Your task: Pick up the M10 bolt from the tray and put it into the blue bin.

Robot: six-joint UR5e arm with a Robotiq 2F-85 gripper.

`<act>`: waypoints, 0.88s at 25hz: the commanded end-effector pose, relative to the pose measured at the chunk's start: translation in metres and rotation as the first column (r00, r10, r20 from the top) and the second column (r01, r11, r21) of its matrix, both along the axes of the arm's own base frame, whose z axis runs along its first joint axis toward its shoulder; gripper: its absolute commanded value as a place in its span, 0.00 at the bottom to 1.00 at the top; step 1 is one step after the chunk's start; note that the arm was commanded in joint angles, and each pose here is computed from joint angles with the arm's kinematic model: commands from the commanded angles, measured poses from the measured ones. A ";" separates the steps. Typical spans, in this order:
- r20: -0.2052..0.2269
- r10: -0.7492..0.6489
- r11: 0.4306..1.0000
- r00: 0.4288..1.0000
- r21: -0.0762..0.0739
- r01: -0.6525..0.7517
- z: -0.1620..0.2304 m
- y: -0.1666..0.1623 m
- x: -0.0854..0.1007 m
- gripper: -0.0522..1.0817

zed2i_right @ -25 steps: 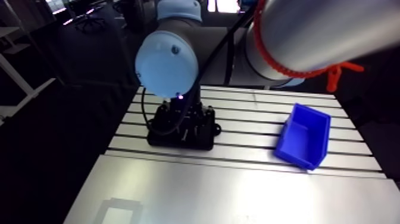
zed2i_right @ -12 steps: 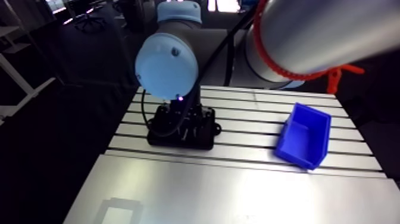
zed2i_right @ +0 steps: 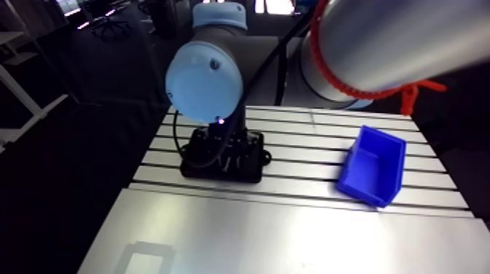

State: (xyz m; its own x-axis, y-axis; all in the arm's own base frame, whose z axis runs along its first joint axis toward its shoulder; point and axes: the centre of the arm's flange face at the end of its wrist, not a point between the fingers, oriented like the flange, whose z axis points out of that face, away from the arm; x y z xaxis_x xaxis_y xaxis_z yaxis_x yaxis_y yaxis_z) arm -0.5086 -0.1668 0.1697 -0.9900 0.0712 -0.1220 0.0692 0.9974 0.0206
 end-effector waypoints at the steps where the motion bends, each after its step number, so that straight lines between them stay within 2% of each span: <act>1: 0.000 0.002 1.000 1.000 -0.001 -0.002 0.000 -0.002 0.001 0.50; 10: 0.009 0.002 1.000 1.000 -0.001 -0.002 -0.005 -0.003 0.001 0.54; 22: -0.007 0.009 1.000 1.000 -0.001 -0.009 -0.004 -0.004 -0.001 0.61</act>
State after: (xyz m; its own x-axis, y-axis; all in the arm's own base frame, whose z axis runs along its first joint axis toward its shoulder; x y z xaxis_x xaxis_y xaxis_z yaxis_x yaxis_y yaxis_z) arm -0.5093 -0.1702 0.1658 -0.9906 0.0651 -0.1204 0.0632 0.9978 0.0196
